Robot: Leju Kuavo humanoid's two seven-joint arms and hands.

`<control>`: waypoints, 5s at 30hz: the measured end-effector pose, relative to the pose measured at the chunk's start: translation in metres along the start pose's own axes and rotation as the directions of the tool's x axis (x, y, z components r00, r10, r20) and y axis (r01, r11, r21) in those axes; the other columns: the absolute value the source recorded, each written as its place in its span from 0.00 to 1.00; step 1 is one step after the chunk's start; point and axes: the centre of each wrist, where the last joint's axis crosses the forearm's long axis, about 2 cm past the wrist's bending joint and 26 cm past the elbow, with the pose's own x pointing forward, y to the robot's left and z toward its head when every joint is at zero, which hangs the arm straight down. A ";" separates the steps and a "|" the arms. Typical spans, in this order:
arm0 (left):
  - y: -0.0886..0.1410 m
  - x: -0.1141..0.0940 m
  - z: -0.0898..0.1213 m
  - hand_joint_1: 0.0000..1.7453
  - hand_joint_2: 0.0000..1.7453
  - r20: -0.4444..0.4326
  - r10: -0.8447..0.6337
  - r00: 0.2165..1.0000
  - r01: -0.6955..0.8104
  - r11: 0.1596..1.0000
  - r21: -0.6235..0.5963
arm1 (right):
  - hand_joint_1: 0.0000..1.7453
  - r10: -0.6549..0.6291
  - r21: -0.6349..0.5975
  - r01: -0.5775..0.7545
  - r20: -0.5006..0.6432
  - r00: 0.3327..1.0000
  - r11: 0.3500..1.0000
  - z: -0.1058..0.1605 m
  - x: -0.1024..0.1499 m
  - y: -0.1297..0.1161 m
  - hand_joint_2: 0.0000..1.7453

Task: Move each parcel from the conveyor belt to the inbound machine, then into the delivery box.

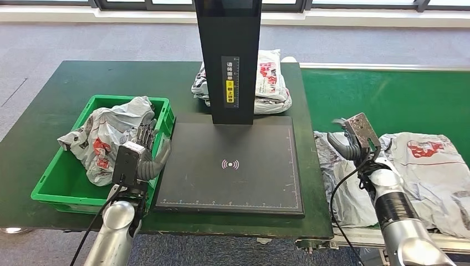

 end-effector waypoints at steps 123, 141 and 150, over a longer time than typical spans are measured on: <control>-0.003 0.005 -0.012 0.00 1.00 0.031 -0.004 1.000 0.005 1.000 -0.014 | 1.00 -0.646 0.412 0.534 0.205 0.735 0.739 -0.036 0.114 0.049 1.00; -0.013 0.006 -0.031 0.00 1.00 0.048 0.052 0.998 -0.050 0.998 -0.038 | 1.00 -0.573 0.726 0.328 0.109 0.813 0.604 -0.059 0.265 0.169 1.00; -0.012 0.003 -0.031 0.00 1.00 0.037 0.051 0.998 -0.049 0.998 -0.037 | 1.00 -0.543 0.748 0.294 0.105 0.833 0.595 -0.058 0.273 0.185 1.00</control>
